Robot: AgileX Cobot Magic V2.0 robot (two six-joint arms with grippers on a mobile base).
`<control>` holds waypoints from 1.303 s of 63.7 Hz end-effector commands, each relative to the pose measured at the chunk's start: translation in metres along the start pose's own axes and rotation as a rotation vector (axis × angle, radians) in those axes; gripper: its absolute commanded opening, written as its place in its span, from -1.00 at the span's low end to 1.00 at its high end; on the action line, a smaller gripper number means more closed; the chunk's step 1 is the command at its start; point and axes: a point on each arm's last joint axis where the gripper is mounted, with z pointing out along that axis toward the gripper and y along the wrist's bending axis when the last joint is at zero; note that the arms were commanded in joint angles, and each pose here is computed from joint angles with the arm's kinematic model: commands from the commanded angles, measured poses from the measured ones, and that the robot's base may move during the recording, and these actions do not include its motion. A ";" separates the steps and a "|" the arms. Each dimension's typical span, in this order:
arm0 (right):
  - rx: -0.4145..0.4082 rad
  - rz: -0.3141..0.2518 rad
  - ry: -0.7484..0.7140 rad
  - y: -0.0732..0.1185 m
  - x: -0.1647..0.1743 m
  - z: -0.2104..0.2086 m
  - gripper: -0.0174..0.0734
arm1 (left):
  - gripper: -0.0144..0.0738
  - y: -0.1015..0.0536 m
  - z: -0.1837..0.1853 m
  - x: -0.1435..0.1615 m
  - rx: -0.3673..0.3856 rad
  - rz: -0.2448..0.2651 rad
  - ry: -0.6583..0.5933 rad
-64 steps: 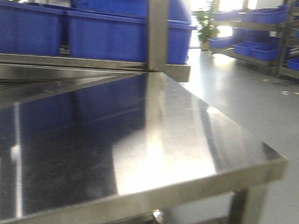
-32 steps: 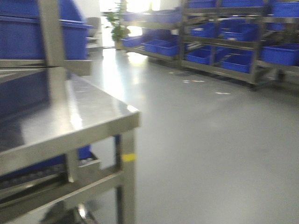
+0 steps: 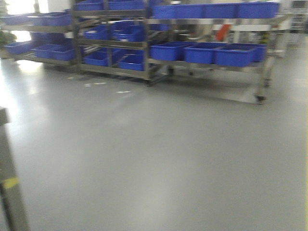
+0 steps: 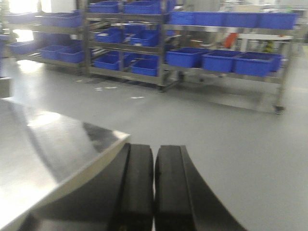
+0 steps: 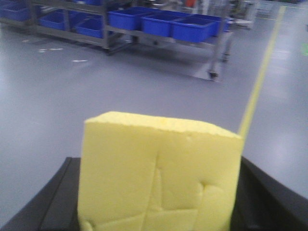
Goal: Place yellow foam block on left shelf second layer
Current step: 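Drive the base to the blue-bin shelf holding the cube in the right gripper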
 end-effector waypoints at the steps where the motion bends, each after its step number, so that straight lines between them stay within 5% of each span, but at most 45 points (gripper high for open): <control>1: 0.005 -0.016 -0.125 0.000 -0.016 -0.007 0.11 | -0.36 -0.001 0.000 0.001 0.016 -0.011 -0.067; 83: 0.006 -0.016 -0.125 0.000 -0.016 -0.007 0.11 | -0.36 -0.001 0.000 0.001 0.016 -0.011 -0.067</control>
